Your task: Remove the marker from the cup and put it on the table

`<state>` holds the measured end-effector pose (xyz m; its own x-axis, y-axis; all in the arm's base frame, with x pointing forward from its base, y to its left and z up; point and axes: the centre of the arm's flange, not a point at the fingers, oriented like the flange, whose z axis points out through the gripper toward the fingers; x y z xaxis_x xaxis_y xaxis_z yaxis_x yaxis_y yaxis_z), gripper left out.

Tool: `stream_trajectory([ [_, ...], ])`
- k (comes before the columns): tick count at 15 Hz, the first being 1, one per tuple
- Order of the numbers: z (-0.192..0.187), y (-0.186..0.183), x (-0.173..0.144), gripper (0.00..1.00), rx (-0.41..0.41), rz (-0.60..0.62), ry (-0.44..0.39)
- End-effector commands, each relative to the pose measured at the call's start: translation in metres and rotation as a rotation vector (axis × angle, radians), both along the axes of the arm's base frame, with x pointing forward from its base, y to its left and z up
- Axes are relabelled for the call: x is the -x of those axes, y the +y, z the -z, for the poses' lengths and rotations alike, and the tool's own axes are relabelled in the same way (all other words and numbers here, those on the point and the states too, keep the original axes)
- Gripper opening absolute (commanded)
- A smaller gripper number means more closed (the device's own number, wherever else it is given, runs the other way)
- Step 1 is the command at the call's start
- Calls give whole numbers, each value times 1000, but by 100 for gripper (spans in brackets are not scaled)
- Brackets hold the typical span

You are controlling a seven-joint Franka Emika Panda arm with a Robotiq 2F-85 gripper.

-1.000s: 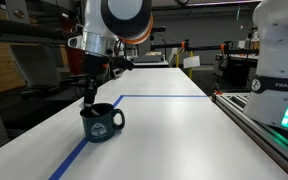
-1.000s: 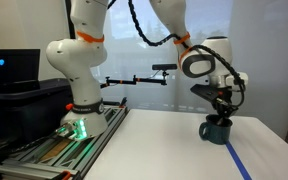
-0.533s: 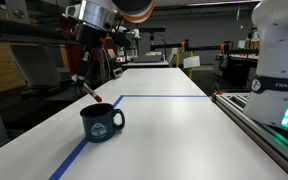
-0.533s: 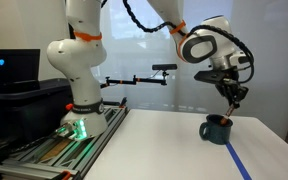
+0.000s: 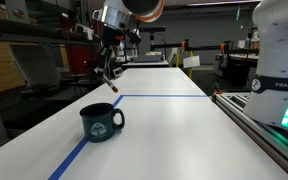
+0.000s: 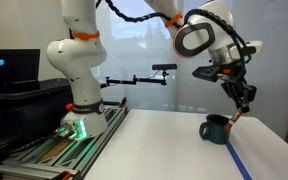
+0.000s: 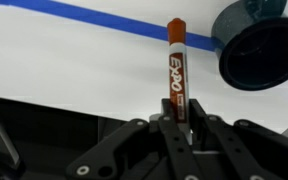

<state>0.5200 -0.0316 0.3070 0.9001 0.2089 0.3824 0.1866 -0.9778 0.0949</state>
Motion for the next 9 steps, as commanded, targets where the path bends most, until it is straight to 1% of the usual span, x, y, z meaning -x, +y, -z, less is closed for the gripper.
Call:
stream_trajectory([
  [1,41,-16,9,5,-108,42,37],
  [4,75,-21,12,5,-185,78,80],
  [7,97,-32,16,5,-239,123,111],
  [9,109,-42,17,5,-261,149,128],
])
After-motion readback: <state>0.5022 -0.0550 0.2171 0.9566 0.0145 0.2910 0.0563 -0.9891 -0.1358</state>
